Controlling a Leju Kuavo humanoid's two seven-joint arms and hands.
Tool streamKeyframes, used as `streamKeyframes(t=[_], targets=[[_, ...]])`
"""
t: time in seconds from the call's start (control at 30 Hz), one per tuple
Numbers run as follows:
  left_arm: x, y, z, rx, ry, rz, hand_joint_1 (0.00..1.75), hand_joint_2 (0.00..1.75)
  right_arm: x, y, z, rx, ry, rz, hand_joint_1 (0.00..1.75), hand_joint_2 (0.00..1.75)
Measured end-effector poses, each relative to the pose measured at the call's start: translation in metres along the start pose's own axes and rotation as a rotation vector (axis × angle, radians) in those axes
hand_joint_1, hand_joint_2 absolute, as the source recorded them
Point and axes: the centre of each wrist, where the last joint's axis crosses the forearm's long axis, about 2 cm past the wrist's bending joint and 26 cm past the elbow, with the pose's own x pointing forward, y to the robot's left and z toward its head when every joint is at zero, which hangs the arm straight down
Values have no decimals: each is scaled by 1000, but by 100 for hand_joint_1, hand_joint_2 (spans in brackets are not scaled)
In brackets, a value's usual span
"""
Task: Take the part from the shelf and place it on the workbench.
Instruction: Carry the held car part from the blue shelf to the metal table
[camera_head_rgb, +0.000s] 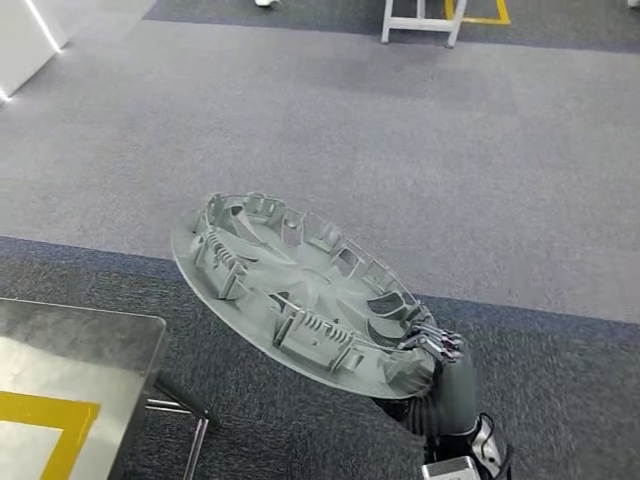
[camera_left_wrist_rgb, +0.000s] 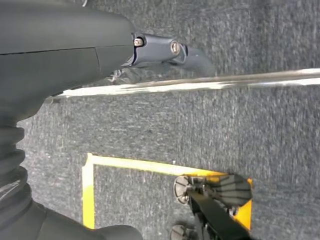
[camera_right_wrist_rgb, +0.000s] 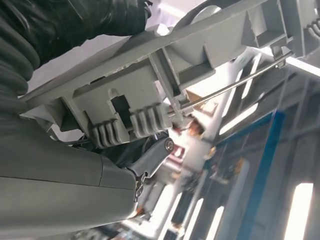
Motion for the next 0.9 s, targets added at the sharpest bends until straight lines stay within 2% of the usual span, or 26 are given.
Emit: streamKeyframes(t=[0.43, 0.9], targets=[[2, 2, -1, -4, -10, -21, 0, 175, -1, 15, -11, 45, -33, -34, 175, 175], [5, 4, -3, -8, -10, -41, 0, 175, 1, 45, -27, 162, -76, -105, 175, 175]])
